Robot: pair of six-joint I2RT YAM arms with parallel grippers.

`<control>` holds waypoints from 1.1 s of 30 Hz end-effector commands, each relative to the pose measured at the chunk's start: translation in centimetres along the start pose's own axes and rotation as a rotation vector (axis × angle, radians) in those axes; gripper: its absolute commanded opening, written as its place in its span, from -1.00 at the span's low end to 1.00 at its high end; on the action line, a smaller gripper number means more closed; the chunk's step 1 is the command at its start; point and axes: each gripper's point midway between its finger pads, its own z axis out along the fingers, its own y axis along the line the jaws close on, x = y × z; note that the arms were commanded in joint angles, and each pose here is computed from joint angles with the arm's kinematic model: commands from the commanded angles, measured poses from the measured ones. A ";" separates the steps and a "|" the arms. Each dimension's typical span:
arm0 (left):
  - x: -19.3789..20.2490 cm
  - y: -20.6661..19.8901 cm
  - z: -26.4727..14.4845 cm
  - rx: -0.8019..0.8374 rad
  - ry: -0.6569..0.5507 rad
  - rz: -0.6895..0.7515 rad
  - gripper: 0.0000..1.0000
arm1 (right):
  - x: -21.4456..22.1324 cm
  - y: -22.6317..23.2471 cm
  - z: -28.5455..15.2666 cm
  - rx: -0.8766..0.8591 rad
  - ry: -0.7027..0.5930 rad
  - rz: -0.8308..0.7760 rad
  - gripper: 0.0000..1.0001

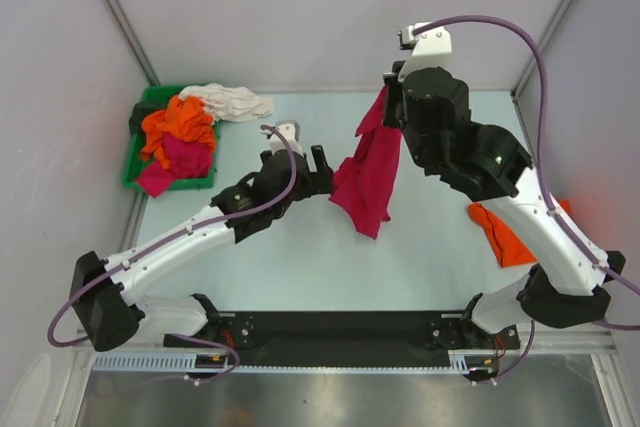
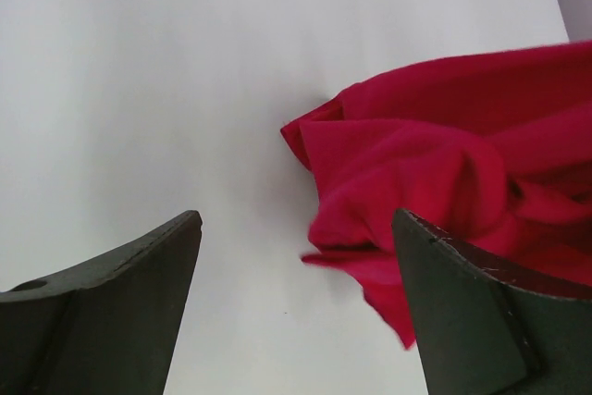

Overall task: Fold and stack the t-shirts
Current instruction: Flatten out the tshirt

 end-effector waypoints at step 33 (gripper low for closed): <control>-0.1 -5.3 11.2 0.154 0.113 -0.377 0.79 | -3.0 -5.4 -7.8 -0.131 -0.044 0.092 -1.00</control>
